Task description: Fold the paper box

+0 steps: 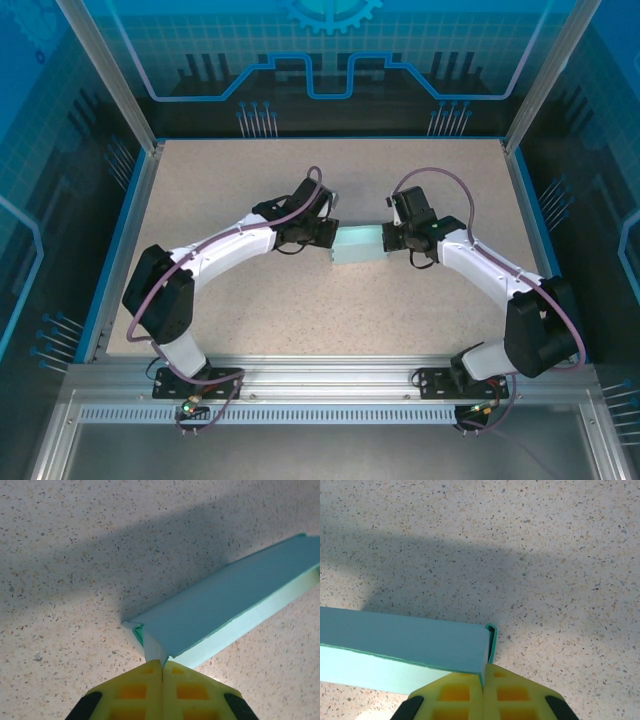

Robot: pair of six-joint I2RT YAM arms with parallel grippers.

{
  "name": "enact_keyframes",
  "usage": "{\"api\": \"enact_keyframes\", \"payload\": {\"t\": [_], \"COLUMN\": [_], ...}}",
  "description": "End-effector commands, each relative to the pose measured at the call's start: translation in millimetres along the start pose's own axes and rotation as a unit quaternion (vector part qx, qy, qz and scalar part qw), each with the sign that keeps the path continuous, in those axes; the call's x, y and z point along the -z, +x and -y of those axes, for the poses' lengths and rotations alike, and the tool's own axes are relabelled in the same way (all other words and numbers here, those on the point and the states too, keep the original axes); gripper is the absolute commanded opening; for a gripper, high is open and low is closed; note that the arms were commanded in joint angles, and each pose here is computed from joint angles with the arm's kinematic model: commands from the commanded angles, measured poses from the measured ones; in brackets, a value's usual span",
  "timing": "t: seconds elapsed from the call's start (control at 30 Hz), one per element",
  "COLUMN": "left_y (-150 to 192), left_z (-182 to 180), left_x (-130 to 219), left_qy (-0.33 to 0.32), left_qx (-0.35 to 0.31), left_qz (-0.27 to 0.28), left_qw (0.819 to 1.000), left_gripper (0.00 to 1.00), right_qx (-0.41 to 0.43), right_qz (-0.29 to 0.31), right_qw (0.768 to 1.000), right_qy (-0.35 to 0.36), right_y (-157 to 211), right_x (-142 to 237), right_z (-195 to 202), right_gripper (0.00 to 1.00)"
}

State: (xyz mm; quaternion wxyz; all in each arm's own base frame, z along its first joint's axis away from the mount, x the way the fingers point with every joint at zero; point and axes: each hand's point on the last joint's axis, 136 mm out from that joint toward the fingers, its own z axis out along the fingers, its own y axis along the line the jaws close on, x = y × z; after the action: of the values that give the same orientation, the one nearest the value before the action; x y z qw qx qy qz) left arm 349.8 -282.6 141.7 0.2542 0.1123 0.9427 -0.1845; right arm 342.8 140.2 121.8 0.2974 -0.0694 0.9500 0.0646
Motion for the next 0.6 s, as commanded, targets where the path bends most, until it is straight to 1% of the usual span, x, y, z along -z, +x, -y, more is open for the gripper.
{"api": "enact_keyframes", "payload": {"t": [0.0, 0.23, 0.57], "left_y": [-16.2, -16.4, -12.9], "left_z": [21.0, 23.2, 26.2], "left_x": [1.3, -3.6, -8.8], "left_qy": [0.034, 0.049, 0.065], "left_qx": [0.044, 0.092, 0.123], "left_qz": [0.035, 0.043, 0.041], "left_qw": [0.998, 0.994, 0.989], "left_gripper": [0.0, 0.0, 0.0], "right_qx": [0.015, 0.018, 0.021], "right_qz": [-0.052, -0.052, -0.052], "right_qw": [0.998, 0.998, 0.998], "right_qy": [-0.027, -0.027, -0.029], "right_y": [30.0, 30.4, 31.3], "right_x": [-3.2, -4.8, -6.9], "right_z": [-14.4, -14.9, -15.1], "right_gripper": [0.0, 0.0, 0.0]}}
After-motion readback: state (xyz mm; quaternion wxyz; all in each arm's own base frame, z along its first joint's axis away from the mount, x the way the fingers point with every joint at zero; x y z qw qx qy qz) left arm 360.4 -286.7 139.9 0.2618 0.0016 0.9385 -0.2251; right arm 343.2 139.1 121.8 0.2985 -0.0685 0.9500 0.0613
